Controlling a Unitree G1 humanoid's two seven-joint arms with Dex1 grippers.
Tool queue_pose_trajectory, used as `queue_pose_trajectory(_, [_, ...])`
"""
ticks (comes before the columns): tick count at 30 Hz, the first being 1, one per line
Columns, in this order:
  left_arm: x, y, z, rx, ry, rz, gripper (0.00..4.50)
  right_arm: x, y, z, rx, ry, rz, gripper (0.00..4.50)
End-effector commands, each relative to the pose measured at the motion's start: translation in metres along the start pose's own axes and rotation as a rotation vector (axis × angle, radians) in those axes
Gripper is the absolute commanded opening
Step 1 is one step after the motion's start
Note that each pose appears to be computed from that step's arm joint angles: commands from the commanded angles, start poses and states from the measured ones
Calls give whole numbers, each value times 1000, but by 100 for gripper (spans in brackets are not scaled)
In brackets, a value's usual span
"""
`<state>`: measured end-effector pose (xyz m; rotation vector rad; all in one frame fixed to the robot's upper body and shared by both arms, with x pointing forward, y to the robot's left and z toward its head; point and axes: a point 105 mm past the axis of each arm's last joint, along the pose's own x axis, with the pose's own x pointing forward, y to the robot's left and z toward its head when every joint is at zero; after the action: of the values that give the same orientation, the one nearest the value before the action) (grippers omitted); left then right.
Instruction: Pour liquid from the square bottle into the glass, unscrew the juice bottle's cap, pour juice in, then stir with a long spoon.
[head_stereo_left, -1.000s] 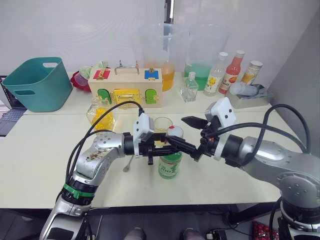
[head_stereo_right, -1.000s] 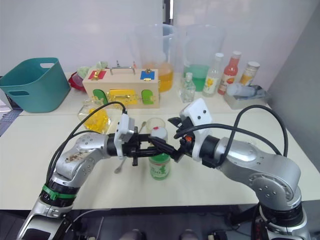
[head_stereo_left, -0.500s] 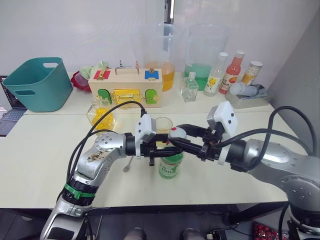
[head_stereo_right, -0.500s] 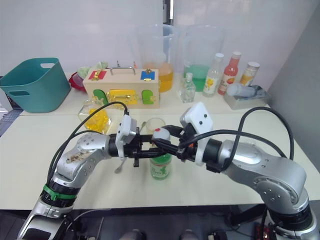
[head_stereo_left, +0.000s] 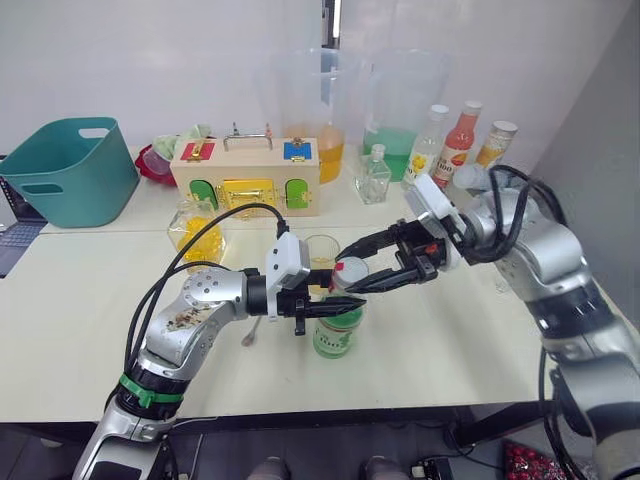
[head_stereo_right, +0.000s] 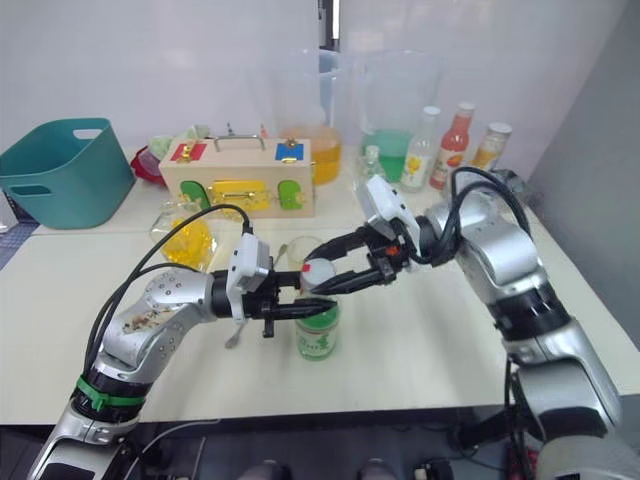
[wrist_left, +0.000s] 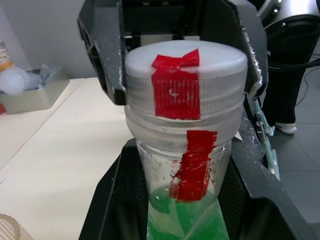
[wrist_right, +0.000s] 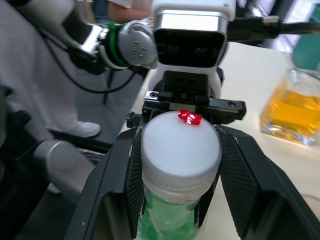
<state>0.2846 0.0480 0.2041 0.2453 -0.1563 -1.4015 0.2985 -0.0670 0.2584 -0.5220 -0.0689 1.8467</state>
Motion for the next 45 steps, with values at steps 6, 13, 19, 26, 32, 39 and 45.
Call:
queue_pose_trajectory(6, [-5, 0, 4, 11, 6, 35, 140, -5, -12, -9, -12, 89, 7, 168])
queue_pose_trajectory(13, [-3, 1, 4, 6, 0, 39, 140, -10, -7, 11, -4, 10, -27, 373])
queue_pose_trajectory(19, [-4, 1, 2, 0, -2, 38, 140, -20, 11, 32, 99, -94, -75, 373])
queue_pose_trajectory(26, [-1, 2, 1, -3, -12, 35, 140, -10, 17, 30, 114, -133, -338, 373])
queue_pose_trajectory(32, [3, 2, 1, -5, -20, 17, 140, -8, 16, 27, 158, -174, -523, 373])
queue_pose_trajectory(39, [5, 4, 1, 1, -21, 6, 140, -6, 24, 20, 194, -138, -534, 373])
queue_pose_trajectory(45, [4, 4, 0, 3, -16, 9, 140, 1, 31, 18, 208, -133, -499, 373])
